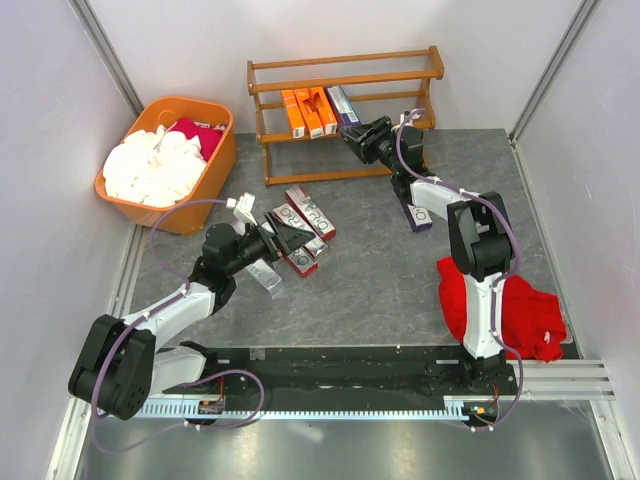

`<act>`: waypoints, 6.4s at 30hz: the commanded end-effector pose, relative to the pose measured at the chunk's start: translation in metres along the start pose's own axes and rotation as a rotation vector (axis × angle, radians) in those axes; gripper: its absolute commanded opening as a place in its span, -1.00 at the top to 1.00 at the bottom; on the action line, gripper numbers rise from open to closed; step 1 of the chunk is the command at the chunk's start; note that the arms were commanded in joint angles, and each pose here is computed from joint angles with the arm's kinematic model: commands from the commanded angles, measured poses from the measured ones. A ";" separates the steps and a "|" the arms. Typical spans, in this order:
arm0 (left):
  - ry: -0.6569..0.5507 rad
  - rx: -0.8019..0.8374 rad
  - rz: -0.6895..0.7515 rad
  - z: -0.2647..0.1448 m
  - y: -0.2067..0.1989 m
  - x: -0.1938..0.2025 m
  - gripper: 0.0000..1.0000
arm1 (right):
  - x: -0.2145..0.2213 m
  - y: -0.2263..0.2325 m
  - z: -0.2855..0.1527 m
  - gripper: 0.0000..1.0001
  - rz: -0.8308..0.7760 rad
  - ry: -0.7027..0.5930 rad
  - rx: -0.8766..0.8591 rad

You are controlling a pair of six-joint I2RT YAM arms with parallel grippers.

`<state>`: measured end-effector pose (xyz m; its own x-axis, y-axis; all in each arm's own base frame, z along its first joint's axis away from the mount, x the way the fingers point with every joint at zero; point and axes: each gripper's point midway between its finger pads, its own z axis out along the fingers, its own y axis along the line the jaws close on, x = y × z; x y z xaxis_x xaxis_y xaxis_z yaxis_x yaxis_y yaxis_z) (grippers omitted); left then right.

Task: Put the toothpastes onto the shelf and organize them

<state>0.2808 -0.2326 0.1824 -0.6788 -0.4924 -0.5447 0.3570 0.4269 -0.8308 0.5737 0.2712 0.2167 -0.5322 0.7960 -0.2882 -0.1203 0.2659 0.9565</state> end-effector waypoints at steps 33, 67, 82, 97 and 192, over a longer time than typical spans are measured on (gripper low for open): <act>-0.002 0.041 0.015 0.001 -0.009 -0.002 -0.99 | 0.050 -0.010 -0.037 -0.94 -0.086 0.109 -0.005; 0.023 0.047 -0.009 0.004 -0.003 0.006 -0.99 | -0.043 -0.201 -0.215 -0.96 -0.872 0.110 1.061; 0.027 0.044 -0.026 0.006 0.001 0.007 -0.99 | -0.001 -0.198 -0.214 -0.14 -0.787 0.194 0.834; 0.049 0.088 -0.103 0.016 0.002 0.013 -0.99 | 0.102 -0.089 -0.229 -0.06 -0.848 0.261 0.508; -0.126 0.507 -0.262 0.005 -0.077 -0.022 0.03 | 0.225 0.013 -0.274 -0.58 0.079 0.357 -0.264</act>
<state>0.2861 -0.2619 0.1555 -0.7906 -0.5951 -0.1442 0.1165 0.0850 -0.9895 0.2247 0.2985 0.1331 -0.8067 0.5447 -0.2293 -0.1460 0.1924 0.9704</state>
